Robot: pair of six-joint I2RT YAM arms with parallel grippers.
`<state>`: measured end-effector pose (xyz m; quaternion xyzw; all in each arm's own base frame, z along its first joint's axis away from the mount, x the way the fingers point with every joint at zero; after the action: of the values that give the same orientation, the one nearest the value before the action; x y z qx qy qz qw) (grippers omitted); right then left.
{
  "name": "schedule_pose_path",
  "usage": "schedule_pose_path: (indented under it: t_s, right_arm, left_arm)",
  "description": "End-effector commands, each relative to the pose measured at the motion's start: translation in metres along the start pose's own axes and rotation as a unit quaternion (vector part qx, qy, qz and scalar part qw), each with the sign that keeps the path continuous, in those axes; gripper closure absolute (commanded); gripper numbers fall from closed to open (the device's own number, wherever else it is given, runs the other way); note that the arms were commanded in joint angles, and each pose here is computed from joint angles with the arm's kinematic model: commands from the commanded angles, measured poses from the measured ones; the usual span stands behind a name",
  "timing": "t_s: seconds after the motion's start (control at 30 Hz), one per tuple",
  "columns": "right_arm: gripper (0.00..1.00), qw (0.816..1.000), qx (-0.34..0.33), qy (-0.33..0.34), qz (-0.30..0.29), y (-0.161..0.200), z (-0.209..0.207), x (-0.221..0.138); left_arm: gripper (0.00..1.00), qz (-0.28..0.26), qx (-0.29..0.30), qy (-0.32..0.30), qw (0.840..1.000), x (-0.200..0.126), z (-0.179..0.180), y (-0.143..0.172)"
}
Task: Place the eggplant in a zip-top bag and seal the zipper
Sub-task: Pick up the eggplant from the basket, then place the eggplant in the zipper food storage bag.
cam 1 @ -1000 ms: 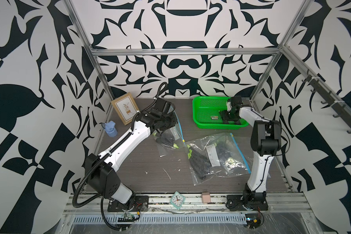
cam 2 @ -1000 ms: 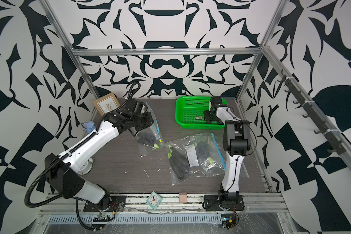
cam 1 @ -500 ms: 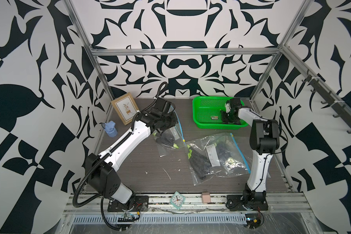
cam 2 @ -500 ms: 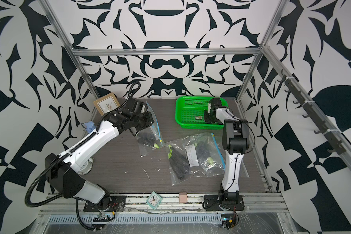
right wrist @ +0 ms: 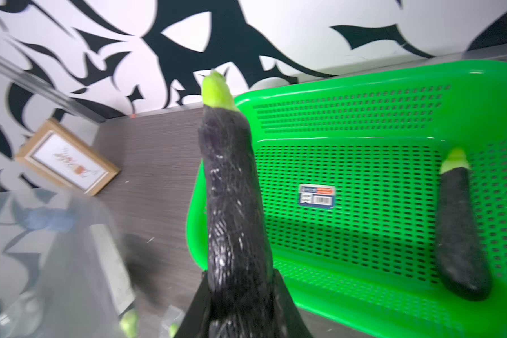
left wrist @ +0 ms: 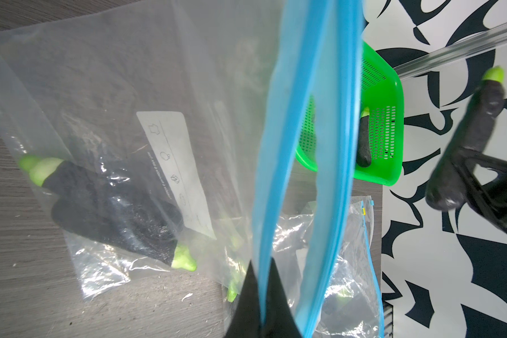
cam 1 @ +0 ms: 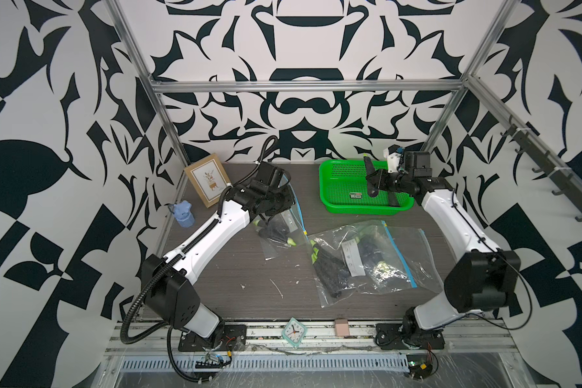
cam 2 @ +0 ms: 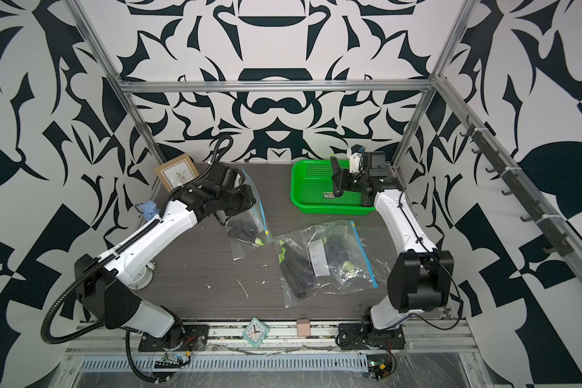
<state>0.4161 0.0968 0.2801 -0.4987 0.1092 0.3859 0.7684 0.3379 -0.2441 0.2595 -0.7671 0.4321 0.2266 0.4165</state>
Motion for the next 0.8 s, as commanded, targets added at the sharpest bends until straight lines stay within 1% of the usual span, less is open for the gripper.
schedule_pose_path:
  t_s: [0.0, 0.13, 0.2, 0.3, 0.4, 0.57, 0.77]
  right_arm:
    - [0.97, 0.996, -0.005, -0.078, 0.049, 0.029, 0.062, -0.023]
    - [0.97, 0.983, -0.033, -0.136, 0.116, 0.067, 0.127, -0.044]
    - [0.97, 0.977, -0.049, -0.138, 0.158, 0.087, 0.148, -0.054]
    - [0.97, 0.968, -0.056, -0.140, 0.202, 0.108, 0.167, -0.066]
    - [0.97, 0.960, -0.058, -0.142, 0.235, 0.120, 0.180, -0.073]
    - [0.97, 0.947, -0.054, -0.141, 0.282, 0.134, 0.192, -0.073]
    - [0.97, 0.943, -0.050, -0.117, 0.307, 0.137, 0.190, -0.060]
  left_arm:
    - [1.00, -0.022, 0.004, 0.014, 1.000, -0.006, -0.012, -0.013]
    - [1.00, -0.039, 0.012, 0.000, 0.999, -0.011, -0.010, -0.017]
    - [1.00, -0.043, 0.013, -0.004, 0.999, -0.011, -0.008, -0.017]
    - [1.00, -0.040, 0.014, -0.003, 0.999, -0.010, -0.009, -0.016]
    - [1.00, -0.039, 0.017, 0.000, 0.999, -0.008, -0.011, -0.014]
    - [1.00, -0.036, 0.027, 0.009, 0.999, -0.006, -0.021, -0.008]
    - [1.00, -0.024, 0.038, 0.028, 0.999, -0.005, -0.034, 0.005]
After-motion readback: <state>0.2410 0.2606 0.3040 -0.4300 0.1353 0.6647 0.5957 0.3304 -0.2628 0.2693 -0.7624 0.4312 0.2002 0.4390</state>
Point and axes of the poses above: each gripper's point midway between its finger pads, its own x axis out along the fingers, its own z axis along the line the jaws close on, y = z × x, the point moved 2 cm from there along -x, back along the fingers, and after that the axes turned 2 degrees about x, right-handed, at the moved point
